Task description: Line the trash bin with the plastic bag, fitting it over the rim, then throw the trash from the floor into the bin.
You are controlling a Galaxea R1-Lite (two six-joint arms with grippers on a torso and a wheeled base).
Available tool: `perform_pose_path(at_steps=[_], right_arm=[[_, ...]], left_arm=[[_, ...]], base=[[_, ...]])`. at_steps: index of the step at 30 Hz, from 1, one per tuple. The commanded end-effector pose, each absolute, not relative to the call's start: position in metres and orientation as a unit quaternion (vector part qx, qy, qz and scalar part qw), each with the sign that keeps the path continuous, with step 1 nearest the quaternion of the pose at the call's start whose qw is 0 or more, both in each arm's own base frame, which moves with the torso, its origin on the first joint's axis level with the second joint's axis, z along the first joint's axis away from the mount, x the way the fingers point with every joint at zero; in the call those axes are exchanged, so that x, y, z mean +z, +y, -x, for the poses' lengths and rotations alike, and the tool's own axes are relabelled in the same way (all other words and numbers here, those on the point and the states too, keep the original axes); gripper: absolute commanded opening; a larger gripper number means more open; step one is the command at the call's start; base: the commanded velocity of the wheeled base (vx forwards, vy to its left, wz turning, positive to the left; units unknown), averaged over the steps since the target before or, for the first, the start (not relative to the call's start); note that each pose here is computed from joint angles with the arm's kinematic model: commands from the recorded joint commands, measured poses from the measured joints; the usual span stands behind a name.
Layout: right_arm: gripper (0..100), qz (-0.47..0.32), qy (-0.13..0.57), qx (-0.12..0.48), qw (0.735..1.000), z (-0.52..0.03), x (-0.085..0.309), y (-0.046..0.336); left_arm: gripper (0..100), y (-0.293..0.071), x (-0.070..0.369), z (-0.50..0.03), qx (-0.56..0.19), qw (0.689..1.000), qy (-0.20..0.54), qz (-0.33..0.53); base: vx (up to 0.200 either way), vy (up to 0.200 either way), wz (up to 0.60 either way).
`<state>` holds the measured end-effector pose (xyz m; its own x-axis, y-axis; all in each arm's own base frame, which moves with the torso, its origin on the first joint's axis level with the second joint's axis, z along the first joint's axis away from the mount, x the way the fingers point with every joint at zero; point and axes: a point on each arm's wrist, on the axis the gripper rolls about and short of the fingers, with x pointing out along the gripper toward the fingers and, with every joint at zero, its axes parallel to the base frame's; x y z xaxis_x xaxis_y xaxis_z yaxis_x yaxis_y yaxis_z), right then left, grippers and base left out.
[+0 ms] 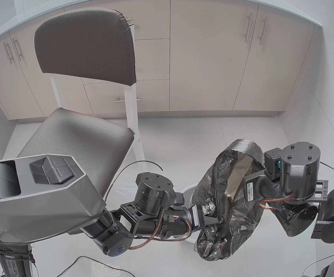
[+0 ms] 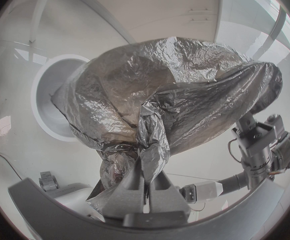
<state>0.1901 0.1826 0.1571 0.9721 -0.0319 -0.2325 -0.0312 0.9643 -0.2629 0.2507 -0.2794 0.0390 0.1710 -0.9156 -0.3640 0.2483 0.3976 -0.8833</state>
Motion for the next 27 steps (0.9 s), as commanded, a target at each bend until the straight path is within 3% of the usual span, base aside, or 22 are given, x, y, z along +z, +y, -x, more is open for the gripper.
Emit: perform_pose_path(at_steps=[1, 9, 19, 27], right_arm=[[0, 0.146, 0.140, 0.002, 0.979, -0.210, 0.126, 0.190], [0, 0.116, 0.119, 0.025, 0.986, -0.223, 0.108, 0.196], [0, 0.101, 0.112, 0.050, 0.987, -0.240, 0.070, 0.209], [0, 0.095, 0.102, 0.066, 0.988, -0.245, 0.043, 0.217]], left_arm=[[0, -0.264, 0.033, -0.264, -0.398, 0.696, 0.480, 0.356], [0, -0.250, 0.030, -0.267, -0.376, 0.717, 0.471, 0.351], [0, -0.214, 0.016, -0.291, -0.300, 0.778, 0.436, 0.339], [0, -0.206, 0.007, -0.304, -0.272, 0.798, 0.422, 0.332]], base=[[0.000, 0.000, 0.00], [0.000, 0.000, 0.00], [0.000, 0.000, 0.00], [0.000, 0.000, 0.00]])
